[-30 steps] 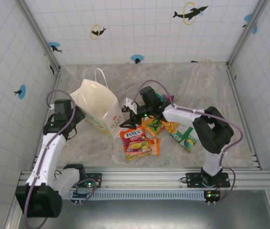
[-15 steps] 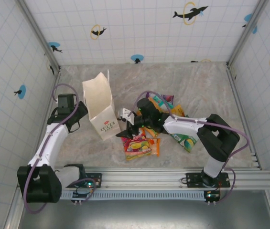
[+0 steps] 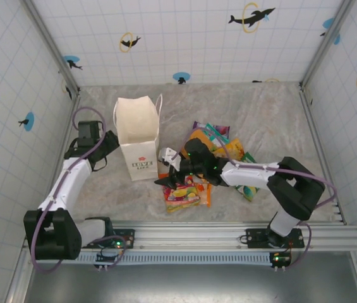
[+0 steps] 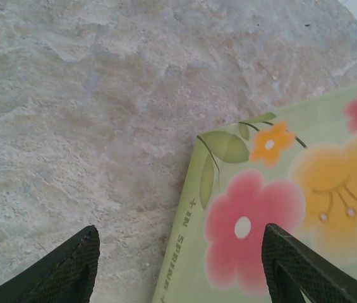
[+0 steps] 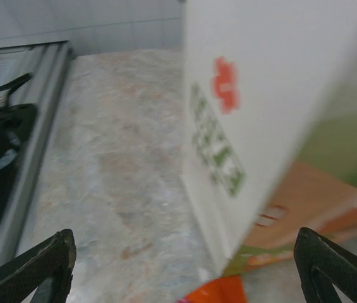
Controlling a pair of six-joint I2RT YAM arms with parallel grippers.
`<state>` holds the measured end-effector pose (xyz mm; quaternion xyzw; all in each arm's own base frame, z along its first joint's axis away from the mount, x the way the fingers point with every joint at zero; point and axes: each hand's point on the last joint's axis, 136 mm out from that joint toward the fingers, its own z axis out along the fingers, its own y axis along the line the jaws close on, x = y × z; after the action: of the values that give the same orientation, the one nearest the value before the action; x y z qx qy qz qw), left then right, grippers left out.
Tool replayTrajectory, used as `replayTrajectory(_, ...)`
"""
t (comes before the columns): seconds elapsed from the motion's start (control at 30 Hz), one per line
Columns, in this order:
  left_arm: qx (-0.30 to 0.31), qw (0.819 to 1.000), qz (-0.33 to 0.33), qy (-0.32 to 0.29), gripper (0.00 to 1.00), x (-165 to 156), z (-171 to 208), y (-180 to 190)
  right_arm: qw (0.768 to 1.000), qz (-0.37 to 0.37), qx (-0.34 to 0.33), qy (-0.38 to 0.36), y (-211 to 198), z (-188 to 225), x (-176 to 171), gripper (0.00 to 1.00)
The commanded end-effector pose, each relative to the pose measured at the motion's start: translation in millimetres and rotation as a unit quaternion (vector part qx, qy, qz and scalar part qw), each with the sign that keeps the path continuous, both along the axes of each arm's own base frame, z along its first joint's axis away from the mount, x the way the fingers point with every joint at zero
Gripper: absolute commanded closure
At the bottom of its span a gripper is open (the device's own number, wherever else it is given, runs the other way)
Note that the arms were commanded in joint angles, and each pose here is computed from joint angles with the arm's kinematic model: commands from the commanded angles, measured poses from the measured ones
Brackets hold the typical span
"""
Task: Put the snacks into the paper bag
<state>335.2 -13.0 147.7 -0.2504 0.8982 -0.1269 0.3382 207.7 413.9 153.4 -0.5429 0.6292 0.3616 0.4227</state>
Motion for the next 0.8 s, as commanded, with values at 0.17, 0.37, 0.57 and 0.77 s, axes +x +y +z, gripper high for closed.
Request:
replayTrajectory(0.17,0.001,0.999,0.032,0.001,0.28,-4.1,3.6,17.8,0.991,-0.117,0.034,-0.049,-12.6,24.3,42.8,0.06)
replayTrajectory(0.37,0.032,0.999,0.040,0.006,0.28,-12.4,28.4,27.4,0.992,-0.110,0.037,-0.049,-2.1,27.1,46.6,0.06)
replayTrajectory(0.57,0.062,0.997,0.044,-0.028,0.28,-33.7,80.7,34.7,0.989,-0.134,0.050,-0.035,-8.1,34.5,51.6,0.06)
replayTrajectory(0.77,0.047,0.997,0.015,-0.059,0.31,-66.0,108.7,22.6,0.985,-0.162,0.060,0.026,-7.6,43.1,60.2,0.06)
